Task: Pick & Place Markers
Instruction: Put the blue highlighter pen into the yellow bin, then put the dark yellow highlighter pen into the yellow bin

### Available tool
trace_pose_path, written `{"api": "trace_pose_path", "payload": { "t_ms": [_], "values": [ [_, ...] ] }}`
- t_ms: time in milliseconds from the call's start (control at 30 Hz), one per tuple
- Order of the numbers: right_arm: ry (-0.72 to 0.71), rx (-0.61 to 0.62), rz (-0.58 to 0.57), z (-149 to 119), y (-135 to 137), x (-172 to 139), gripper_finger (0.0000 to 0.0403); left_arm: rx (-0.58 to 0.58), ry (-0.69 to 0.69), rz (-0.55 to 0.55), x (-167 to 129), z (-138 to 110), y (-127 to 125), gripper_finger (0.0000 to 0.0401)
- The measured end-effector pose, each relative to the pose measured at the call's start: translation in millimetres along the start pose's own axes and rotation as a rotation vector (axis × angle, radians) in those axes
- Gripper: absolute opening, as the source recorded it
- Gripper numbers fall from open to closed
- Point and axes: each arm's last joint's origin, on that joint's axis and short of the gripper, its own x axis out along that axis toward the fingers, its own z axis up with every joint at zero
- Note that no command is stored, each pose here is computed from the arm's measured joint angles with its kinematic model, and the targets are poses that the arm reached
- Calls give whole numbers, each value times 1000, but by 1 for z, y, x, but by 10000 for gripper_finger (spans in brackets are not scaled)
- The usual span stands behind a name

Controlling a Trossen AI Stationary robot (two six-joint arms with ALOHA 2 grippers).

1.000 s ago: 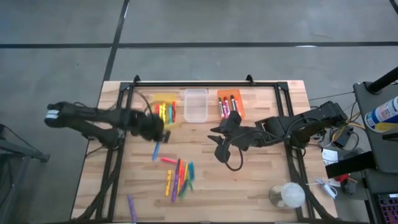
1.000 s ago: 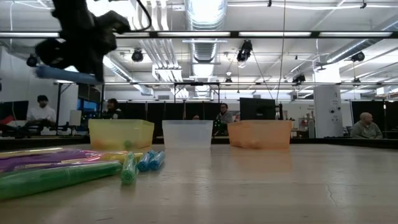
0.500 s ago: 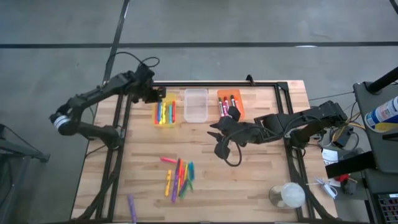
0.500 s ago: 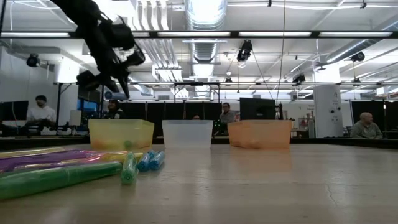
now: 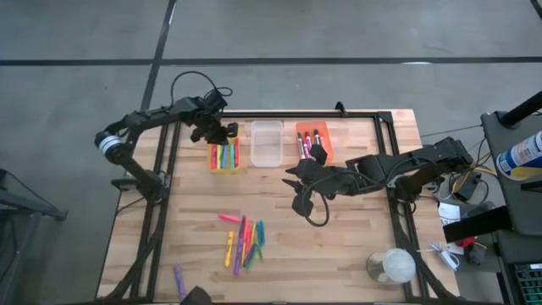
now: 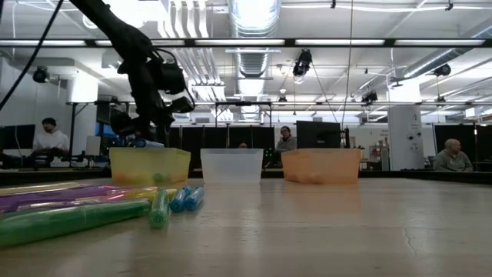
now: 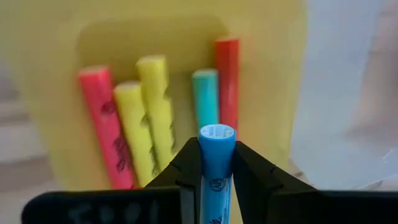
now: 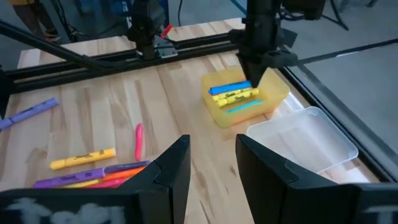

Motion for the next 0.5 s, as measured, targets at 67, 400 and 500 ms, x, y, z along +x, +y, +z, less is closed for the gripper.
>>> {"api": "trace_pose_path", "payload": {
  "t_ms": [67, 400, 500],
  "values": [
    [0, 32, 0, 0, 0, 0, 121, 19, 2, -8, 1, 3, -3, 73],
    [2, 101, 9, -1, 2, -1, 121, -12, -7, -62, -14, 13, -13, 162],
    [2, 103, 9, -1, 2, -1, 121, -4, 41, -99, -19, 8, -18, 163]
  ]
}}
